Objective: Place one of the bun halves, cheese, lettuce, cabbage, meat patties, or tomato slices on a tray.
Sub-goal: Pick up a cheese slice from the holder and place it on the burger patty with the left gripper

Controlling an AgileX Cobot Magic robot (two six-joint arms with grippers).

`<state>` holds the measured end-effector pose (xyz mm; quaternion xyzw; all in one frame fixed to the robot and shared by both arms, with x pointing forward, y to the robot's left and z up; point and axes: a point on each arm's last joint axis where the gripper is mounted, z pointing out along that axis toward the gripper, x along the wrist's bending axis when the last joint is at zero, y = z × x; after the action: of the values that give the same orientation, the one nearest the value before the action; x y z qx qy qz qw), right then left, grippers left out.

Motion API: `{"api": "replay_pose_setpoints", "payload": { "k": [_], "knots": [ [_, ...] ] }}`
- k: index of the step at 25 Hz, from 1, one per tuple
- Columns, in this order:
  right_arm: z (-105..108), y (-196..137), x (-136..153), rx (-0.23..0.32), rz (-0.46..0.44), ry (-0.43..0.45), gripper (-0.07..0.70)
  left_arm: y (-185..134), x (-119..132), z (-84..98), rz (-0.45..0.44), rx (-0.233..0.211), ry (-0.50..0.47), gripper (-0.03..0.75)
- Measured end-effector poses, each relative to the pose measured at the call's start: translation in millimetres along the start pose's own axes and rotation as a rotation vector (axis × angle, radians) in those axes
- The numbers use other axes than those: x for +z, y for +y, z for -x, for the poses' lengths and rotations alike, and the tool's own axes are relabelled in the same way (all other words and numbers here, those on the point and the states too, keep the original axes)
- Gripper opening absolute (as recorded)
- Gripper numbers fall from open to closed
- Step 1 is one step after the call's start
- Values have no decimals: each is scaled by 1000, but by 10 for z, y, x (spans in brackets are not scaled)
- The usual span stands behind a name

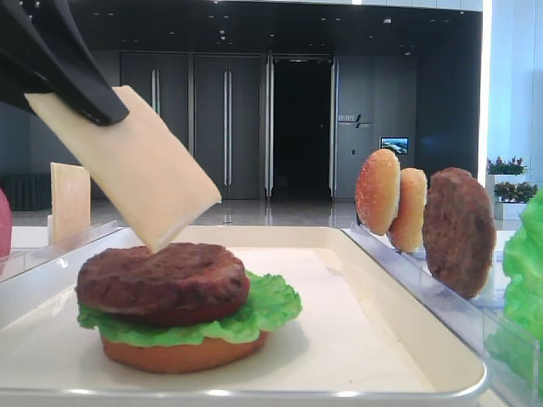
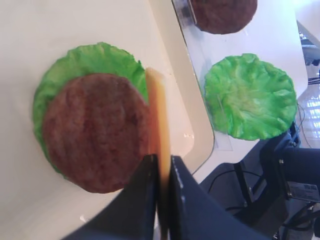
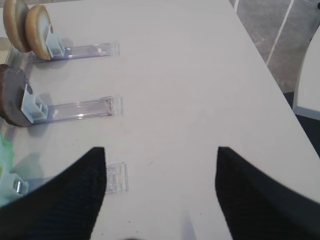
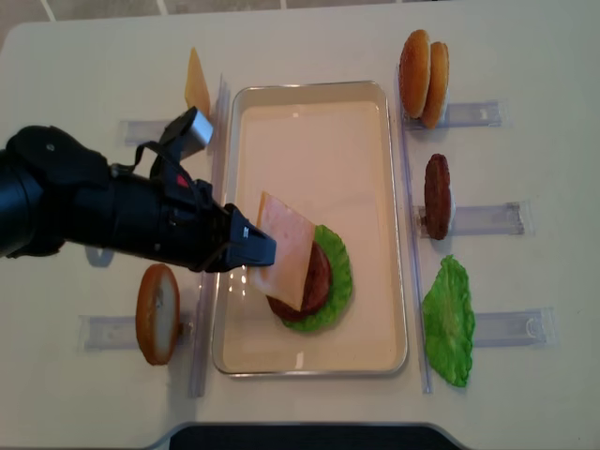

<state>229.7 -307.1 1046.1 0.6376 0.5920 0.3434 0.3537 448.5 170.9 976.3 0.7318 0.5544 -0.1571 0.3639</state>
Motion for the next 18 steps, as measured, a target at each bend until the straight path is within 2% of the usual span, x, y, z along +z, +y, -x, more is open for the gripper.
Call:
{"api": "replay_pose_setpoints", "payload": {
  "k": [11, 18],
  "knots": [
    [0, 0, 0, 0, 0, 0, 475, 49, 3, 26, 59, 36, -31, 26],
    [0, 0, 0, 0, 0, 0, 475, 28, 91, -5, 11, 27, -70, 26]
  ]
}}
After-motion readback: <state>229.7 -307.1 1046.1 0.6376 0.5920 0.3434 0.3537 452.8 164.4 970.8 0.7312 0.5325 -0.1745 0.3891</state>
